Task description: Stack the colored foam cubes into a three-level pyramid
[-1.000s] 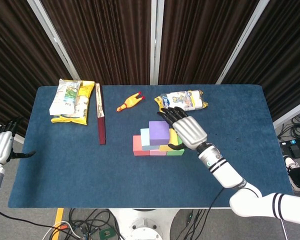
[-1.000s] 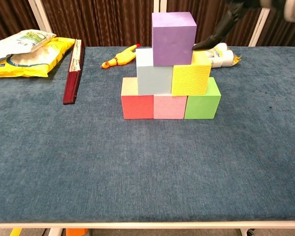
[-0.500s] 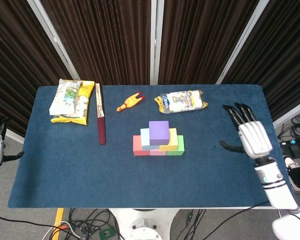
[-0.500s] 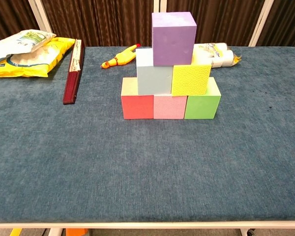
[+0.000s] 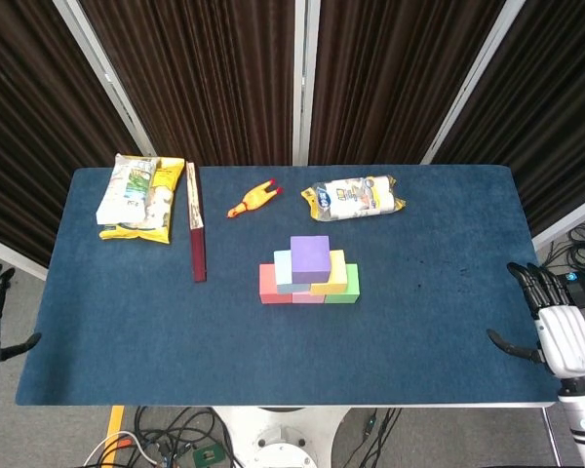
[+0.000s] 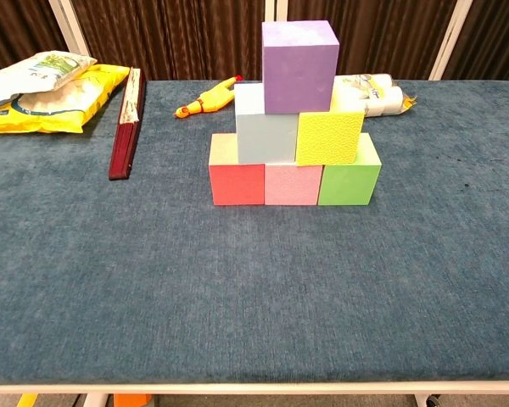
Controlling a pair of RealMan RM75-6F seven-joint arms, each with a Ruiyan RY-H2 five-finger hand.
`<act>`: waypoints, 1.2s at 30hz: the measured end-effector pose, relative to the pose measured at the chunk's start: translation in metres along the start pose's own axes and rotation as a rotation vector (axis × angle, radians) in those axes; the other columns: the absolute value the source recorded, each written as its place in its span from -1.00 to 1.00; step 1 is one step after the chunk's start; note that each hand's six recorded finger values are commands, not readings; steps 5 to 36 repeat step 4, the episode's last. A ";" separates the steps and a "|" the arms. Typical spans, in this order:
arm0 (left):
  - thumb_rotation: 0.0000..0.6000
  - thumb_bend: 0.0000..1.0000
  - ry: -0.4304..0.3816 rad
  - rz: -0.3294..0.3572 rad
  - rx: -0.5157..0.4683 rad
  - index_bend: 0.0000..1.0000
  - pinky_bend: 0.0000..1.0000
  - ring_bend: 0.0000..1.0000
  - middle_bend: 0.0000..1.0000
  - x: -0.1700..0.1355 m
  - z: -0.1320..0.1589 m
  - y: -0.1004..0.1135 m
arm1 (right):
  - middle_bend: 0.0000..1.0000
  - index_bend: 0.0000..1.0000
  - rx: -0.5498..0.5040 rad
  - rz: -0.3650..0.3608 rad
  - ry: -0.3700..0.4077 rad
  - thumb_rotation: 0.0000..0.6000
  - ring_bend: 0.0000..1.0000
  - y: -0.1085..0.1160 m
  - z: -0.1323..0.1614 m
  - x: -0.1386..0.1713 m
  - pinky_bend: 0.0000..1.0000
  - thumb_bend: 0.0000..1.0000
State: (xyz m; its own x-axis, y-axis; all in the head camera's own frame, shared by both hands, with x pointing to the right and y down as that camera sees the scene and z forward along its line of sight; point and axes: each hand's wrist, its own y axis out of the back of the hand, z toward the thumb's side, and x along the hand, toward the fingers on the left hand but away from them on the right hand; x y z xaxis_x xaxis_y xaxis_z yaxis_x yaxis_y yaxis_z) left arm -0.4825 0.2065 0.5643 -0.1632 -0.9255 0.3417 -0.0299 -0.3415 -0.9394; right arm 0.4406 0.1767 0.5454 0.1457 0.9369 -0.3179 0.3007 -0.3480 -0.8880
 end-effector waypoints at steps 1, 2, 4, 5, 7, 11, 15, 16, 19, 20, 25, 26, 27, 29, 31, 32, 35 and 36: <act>1.00 -0.87 0.002 -0.008 0.000 -0.83 -0.82 -1.00 -0.93 -0.008 0.000 -0.002 | -0.84 -1.00 0.000 0.003 -0.003 1.00 -1.00 -0.001 -0.001 0.002 -1.00 -0.75; 1.00 -0.87 0.002 -0.013 0.000 -0.83 -0.82 -1.00 -0.93 -0.013 0.001 -0.004 | -0.84 -1.00 -0.001 0.008 -0.006 1.00 -1.00 -0.003 -0.001 0.004 -1.00 -0.74; 1.00 -0.87 0.003 -0.018 0.002 -0.83 -0.82 -1.00 -0.93 -0.021 0.002 -0.006 | -0.84 -1.00 -0.004 0.020 -0.008 1.00 -1.00 -0.006 -0.002 0.004 -1.00 -0.74; 1.00 -0.87 0.003 -0.018 0.002 -0.83 -0.82 -1.00 -0.93 -0.021 0.002 -0.006 | -0.84 -1.00 -0.004 0.020 -0.008 1.00 -1.00 -0.006 -0.002 0.004 -1.00 -0.74; 1.00 -0.87 0.003 -0.018 0.002 -0.83 -0.82 -1.00 -0.93 -0.021 0.002 -0.006 | -0.84 -1.00 -0.004 0.020 -0.008 1.00 -1.00 -0.006 -0.002 0.004 -1.00 -0.74; 1.00 -0.87 0.003 -0.018 0.002 -0.83 -0.82 -1.00 -0.93 -0.021 0.002 -0.006 | -0.84 -1.00 -0.004 0.020 -0.008 1.00 -1.00 -0.006 -0.002 0.004 -1.00 -0.74; 1.00 -0.87 0.003 -0.018 0.002 -0.83 -0.82 -1.00 -0.93 -0.021 0.002 -0.006 | -0.84 -1.00 -0.004 0.020 -0.008 1.00 -1.00 -0.006 -0.002 0.004 -1.00 -0.74; 1.00 -0.87 0.003 -0.018 0.002 -0.83 -0.82 -1.00 -0.93 -0.021 0.002 -0.006 | -0.84 -1.00 -0.004 0.020 -0.008 1.00 -1.00 -0.006 -0.002 0.004 -1.00 -0.74; 1.00 -0.87 0.003 -0.018 0.002 -0.83 -0.82 -1.00 -0.93 -0.021 0.002 -0.006 | -0.84 -1.00 -0.004 0.020 -0.008 1.00 -1.00 -0.006 -0.002 0.004 -1.00 -0.74; 1.00 -0.87 0.003 -0.018 0.002 -0.83 -0.82 -1.00 -0.93 -0.021 0.002 -0.006 | -0.84 -1.00 -0.004 0.020 -0.008 1.00 -1.00 -0.006 -0.002 0.004 -1.00 -0.74; 1.00 -0.87 0.003 -0.018 0.002 -0.83 -0.82 -1.00 -0.93 -0.021 0.002 -0.006 | -0.84 -1.00 -0.004 0.020 -0.008 1.00 -1.00 -0.006 -0.002 0.004 -1.00 -0.74; 1.00 -0.87 0.003 -0.018 0.002 -0.83 -0.82 -1.00 -0.93 -0.021 0.002 -0.006 | -0.84 -1.00 -0.004 0.020 -0.008 1.00 -1.00 -0.006 -0.002 0.004 -1.00 -0.74; 1.00 -0.87 0.003 -0.018 0.002 -0.83 -0.82 -1.00 -0.93 -0.021 0.002 -0.006 | -0.84 -1.00 -0.004 0.020 -0.008 1.00 -1.00 -0.006 -0.002 0.004 -1.00 -0.74; 1.00 -0.87 0.003 -0.018 0.002 -0.83 -0.82 -1.00 -0.93 -0.021 0.002 -0.006 | -0.84 -1.00 -0.004 0.020 -0.008 1.00 -1.00 -0.006 -0.002 0.004 -1.00 -0.74; 1.00 -0.87 0.003 -0.018 0.002 -0.83 -0.82 -1.00 -0.93 -0.021 0.002 -0.006 | -0.84 -1.00 -0.004 0.020 -0.008 1.00 -1.00 -0.006 -0.002 0.004 -1.00 -0.74; 1.00 -0.87 0.003 -0.018 0.002 -0.83 -0.82 -1.00 -0.93 -0.021 0.002 -0.006 | -0.84 -1.00 -0.004 0.020 -0.008 1.00 -1.00 -0.006 -0.002 0.004 -1.00 -0.74; 1.00 -0.87 0.003 -0.018 0.002 -0.83 -0.82 -1.00 -0.93 -0.021 0.002 -0.006 | -0.84 -1.00 -0.004 0.020 -0.008 1.00 -1.00 -0.006 -0.002 0.004 -1.00 -0.74; 1.00 -0.87 0.003 -0.018 0.002 -0.83 -0.82 -1.00 -0.93 -0.021 0.002 -0.006 | -0.84 -1.00 -0.004 0.020 -0.008 1.00 -1.00 -0.006 -0.002 0.004 -1.00 -0.74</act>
